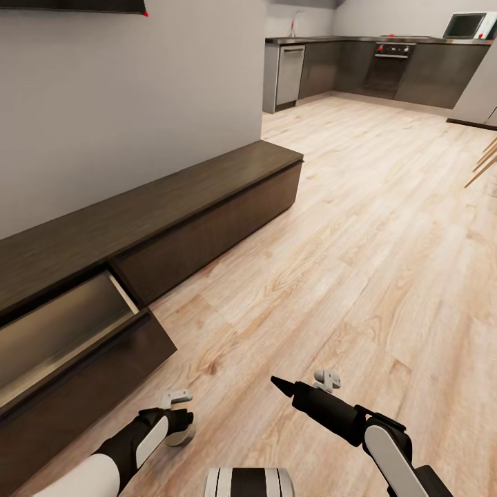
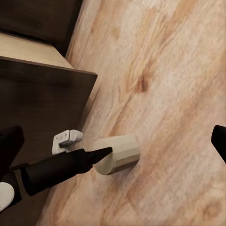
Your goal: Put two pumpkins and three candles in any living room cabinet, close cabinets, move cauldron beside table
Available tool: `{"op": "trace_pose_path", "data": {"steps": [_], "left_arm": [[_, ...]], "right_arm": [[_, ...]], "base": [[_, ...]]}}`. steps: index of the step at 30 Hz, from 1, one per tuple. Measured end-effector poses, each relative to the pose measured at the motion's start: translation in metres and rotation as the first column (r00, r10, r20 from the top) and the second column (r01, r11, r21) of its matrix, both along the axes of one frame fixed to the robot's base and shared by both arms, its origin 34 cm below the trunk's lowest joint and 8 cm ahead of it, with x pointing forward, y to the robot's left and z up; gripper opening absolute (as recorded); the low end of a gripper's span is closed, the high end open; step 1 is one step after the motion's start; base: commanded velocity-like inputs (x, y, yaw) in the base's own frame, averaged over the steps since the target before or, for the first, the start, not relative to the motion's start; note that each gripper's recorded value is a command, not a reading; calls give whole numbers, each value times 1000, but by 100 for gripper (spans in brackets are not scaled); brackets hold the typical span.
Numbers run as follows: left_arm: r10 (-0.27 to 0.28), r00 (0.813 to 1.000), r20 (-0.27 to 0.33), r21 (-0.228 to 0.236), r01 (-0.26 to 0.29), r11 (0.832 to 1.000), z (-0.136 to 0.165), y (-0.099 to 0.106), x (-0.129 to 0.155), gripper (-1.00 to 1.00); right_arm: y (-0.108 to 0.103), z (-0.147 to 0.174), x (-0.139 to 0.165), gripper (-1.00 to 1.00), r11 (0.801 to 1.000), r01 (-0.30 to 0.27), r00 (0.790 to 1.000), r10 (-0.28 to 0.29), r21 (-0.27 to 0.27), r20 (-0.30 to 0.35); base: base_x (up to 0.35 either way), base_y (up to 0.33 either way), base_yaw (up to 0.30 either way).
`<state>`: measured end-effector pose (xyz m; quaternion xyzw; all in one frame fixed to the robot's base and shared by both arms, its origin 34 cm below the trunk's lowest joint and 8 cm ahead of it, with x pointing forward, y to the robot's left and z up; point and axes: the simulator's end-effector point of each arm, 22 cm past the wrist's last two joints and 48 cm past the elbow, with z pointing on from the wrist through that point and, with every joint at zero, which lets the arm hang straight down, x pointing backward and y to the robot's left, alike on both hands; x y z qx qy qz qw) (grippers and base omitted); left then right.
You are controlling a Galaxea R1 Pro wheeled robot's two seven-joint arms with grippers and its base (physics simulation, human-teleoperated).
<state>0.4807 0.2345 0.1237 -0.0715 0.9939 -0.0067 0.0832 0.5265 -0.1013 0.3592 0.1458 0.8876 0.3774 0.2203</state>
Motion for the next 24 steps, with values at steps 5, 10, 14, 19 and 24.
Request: {"op": "trace_pose_path", "data": {"steps": [5,10,14,19,24], "left_arm": [[-2,1000,1,3,2,1000,0,1,0,100],[-2,1000,2,3,2,1000,0,1,0,100],[-2,1000,2,3,2,1000,0,1,0,100],[-2,1000,-11,3,2,1000,-5,1,-4,100],[-2,1000,-11,3,2,1000,-5,1,-4,100]], "right_arm": [[0,0,0,100,1000,0,1000,0,0,0],[0,0,0,100,1000,0,1000,0,0,0],[0,0,0,100,1000,0,1000,0,0,0],[0,-6,-2,100,1000,0,1000,0,0,-12],[0,-6,-2,100,1000,0,1000,0,0,-12]], "base": [[0,0,0],[0,0,0],[0,0,0],[0,0,0],[0,0,0]]}}
